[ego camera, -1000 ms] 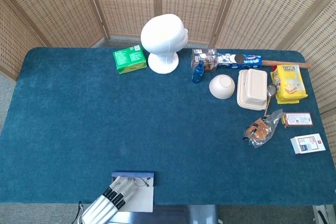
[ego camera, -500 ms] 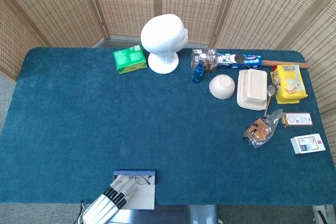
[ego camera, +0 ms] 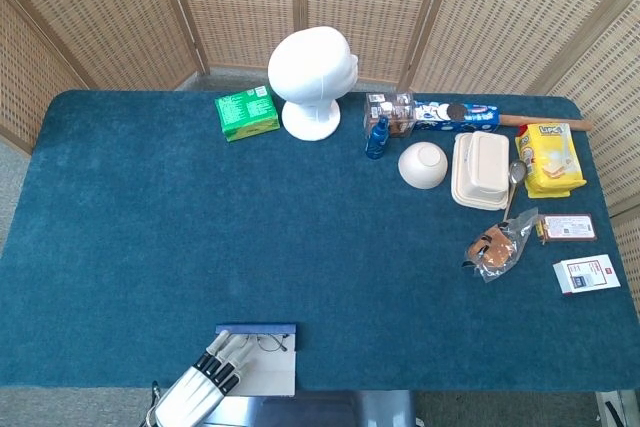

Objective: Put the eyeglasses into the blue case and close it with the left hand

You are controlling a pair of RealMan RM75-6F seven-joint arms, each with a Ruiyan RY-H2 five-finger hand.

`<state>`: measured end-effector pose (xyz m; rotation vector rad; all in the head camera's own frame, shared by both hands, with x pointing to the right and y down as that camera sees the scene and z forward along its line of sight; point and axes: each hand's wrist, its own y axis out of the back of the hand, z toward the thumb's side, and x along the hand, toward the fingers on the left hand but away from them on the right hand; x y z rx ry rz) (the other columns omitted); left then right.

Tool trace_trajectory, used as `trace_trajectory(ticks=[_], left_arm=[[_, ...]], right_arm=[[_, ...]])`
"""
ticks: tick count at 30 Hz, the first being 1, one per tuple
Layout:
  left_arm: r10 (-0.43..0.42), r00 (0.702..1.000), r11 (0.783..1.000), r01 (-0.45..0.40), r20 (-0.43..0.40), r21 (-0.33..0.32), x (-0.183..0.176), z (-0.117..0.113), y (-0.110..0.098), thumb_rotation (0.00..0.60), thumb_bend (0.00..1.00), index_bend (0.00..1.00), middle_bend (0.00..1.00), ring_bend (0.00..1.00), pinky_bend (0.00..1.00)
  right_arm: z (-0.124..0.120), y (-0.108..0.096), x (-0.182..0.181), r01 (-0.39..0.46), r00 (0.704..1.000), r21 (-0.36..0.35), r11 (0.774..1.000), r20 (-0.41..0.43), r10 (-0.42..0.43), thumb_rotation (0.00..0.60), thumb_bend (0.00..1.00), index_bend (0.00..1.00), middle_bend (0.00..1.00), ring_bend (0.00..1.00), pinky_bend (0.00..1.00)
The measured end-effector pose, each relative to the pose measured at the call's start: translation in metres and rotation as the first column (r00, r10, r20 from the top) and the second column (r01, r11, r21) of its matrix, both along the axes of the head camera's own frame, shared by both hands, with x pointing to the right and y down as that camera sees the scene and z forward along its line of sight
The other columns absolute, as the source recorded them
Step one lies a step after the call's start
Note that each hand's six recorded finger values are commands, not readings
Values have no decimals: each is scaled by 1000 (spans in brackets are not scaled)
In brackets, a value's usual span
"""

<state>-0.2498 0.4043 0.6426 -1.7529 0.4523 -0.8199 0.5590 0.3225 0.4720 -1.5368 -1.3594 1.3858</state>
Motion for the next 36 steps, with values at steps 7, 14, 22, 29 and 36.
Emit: trace_trajectory(ticks=[7,14,22,29,36], left_arm=[[-20,1000,999,20,-6,-41,-2,5,-4,600,355,368,132,0,0],[-77,996,993,74,-34,-88,-3,7,-12,600,367,450,173,0,15],[-130,991,982,123,-40,-142,-5,13,-17,600,383,510,199,4,28],[-175,983,970,163,-52,-183,-6,14,-22,600,406,565,220,23,33],[-197,979,968,186,-51,-168,-10,11,-29,600,406,592,220,7,13]], right_arm=[[0,1,1,-5,1000,-3,1000,-4,5,542,177,0,101,0,189],[-1,1,0,-8,1000,-7,1000,-12,8,542,169,0,100,0,189],[-2,2,0,-12,1000,-7,1000,-15,12,542,157,0,101,0,189],[-2,3,1,-19,1000,-10,1000,-16,19,538,147,0,100,0,190],[-1,3,2,-22,1000,-12,1000,-12,21,542,144,0,100,0,190]])
